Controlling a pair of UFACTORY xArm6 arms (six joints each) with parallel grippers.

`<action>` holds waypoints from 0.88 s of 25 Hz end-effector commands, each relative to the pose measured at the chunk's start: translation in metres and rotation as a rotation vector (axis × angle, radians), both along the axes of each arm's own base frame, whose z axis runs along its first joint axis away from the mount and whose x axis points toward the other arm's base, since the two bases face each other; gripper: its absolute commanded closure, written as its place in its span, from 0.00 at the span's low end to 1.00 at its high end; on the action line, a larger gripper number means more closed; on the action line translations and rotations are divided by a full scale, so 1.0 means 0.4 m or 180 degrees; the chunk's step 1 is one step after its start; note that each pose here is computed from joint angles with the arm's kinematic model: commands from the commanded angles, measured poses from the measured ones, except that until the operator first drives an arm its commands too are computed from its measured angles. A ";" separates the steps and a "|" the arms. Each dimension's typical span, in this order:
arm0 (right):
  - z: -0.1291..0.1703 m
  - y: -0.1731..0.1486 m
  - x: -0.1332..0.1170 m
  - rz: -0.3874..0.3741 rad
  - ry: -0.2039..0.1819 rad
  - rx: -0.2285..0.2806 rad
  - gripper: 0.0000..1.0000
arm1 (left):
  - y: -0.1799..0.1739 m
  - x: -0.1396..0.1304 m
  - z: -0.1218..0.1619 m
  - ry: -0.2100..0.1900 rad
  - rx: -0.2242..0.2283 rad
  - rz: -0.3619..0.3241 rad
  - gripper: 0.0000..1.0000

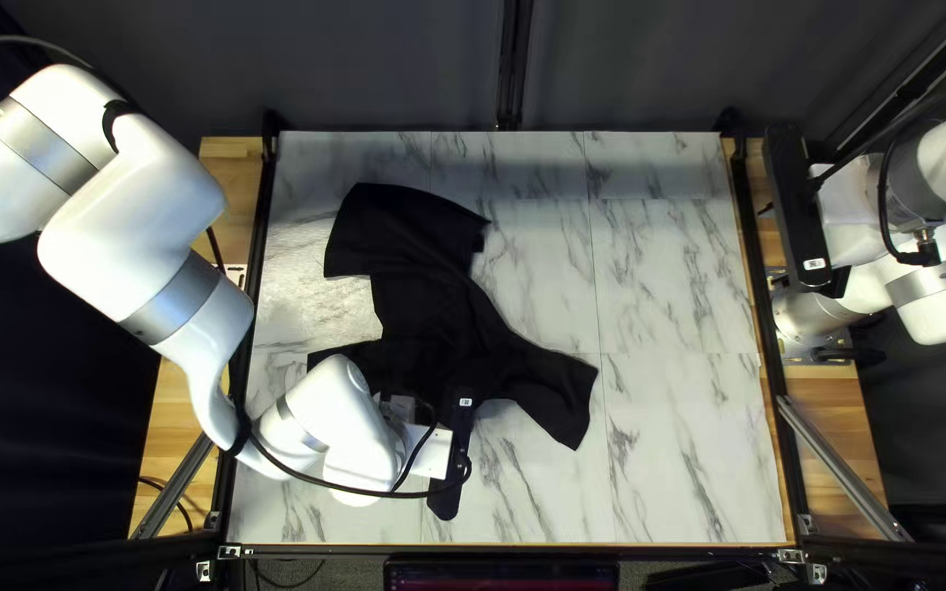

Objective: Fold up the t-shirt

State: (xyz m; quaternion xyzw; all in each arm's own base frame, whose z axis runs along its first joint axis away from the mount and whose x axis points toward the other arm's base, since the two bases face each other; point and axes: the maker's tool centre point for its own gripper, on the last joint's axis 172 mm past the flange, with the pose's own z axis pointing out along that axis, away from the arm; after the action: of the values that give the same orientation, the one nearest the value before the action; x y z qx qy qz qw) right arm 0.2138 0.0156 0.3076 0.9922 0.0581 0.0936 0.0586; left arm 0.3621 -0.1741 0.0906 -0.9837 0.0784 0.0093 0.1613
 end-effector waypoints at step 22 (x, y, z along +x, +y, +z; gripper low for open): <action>0.000 0.000 0.000 0.0000 0.0000 0.0000 0.00 | 0.057 0.007 -0.025 0.0195 0.0436 0.0232 0.49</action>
State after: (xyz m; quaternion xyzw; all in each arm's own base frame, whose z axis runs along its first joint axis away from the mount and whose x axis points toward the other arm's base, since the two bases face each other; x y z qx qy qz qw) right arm 0.2138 0.0156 0.3076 0.9922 0.0581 0.0936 0.0586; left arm 0.3650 -0.1495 0.0806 -0.9737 0.0494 0.0458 0.2177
